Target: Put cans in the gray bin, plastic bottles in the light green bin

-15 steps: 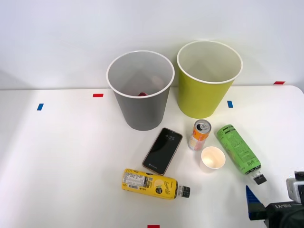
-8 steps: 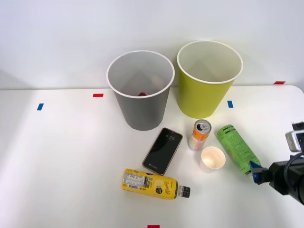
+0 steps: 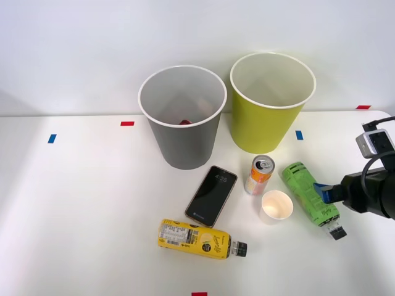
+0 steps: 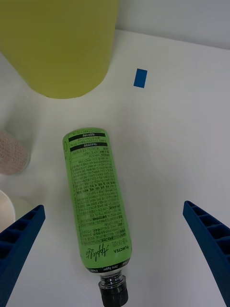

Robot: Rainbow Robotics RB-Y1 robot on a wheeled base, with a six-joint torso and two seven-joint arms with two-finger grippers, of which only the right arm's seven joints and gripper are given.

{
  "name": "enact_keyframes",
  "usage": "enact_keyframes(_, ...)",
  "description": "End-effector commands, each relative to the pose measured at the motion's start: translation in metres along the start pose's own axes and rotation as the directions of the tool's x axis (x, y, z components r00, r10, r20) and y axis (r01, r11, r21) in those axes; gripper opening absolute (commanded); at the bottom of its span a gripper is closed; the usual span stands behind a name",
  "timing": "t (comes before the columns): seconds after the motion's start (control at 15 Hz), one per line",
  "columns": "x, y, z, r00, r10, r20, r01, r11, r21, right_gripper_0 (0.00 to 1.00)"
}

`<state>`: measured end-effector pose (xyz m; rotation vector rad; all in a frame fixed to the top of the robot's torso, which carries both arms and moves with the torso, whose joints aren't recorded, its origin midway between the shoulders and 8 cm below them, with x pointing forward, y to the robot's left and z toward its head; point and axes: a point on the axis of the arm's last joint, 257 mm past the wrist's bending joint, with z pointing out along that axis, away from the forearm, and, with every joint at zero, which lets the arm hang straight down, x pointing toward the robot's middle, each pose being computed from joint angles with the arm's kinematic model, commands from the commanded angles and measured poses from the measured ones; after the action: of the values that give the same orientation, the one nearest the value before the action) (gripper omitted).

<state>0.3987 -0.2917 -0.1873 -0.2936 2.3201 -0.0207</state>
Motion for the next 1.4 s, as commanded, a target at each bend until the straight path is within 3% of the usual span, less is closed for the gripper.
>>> enact_keyframes(0.07, 0.003, 0.004, 0.004, 0.993, -0.015, -0.119, 0.013, 1.000, -0.017, 1.00)
enact_keyframes(0.4, 0.000, -0.006, 0.030, 0.984, 0.029, -0.173, -0.033, 0.999, -0.018, 1.00)
enact_keyframes(1.13, 0.004, 0.005, 0.075, 0.960, 0.015, -0.281, -0.018, 1.000, -0.007, 1.00)
enact_keyframes(1.4, 0.004, 0.018, 0.095, 0.963, 0.011, -0.270, -0.016, 1.000, -0.016, 1.00)
